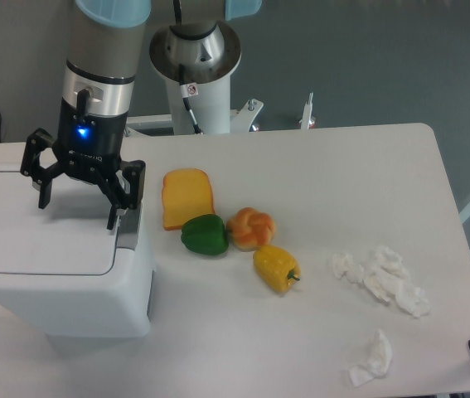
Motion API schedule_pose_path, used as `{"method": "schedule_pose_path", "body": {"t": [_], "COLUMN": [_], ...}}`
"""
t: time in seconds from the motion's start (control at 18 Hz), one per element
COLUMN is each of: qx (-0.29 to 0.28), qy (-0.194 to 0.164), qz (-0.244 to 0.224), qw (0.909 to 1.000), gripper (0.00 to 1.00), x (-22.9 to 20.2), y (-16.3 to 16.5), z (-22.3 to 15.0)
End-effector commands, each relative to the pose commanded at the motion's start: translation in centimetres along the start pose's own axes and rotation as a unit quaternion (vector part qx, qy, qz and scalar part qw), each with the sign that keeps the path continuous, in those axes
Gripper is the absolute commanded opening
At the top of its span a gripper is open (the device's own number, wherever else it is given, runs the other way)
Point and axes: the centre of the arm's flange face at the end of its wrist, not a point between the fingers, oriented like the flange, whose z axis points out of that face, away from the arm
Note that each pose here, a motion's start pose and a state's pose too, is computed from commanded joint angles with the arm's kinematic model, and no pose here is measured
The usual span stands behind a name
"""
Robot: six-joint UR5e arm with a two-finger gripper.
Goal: Close the trash can
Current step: 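Hold the gripper on the closed lid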
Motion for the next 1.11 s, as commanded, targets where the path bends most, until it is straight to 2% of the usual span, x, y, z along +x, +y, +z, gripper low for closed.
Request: {"method": "schedule_pose_path", "body": {"t": [1.11], "qx": [-0.002], "qy": [0.0], "qz": [-0.001], "qw": [1.0], "gripper": [1.0], "x": [-0.16], "y": [0.03], "z": [0.18]}}
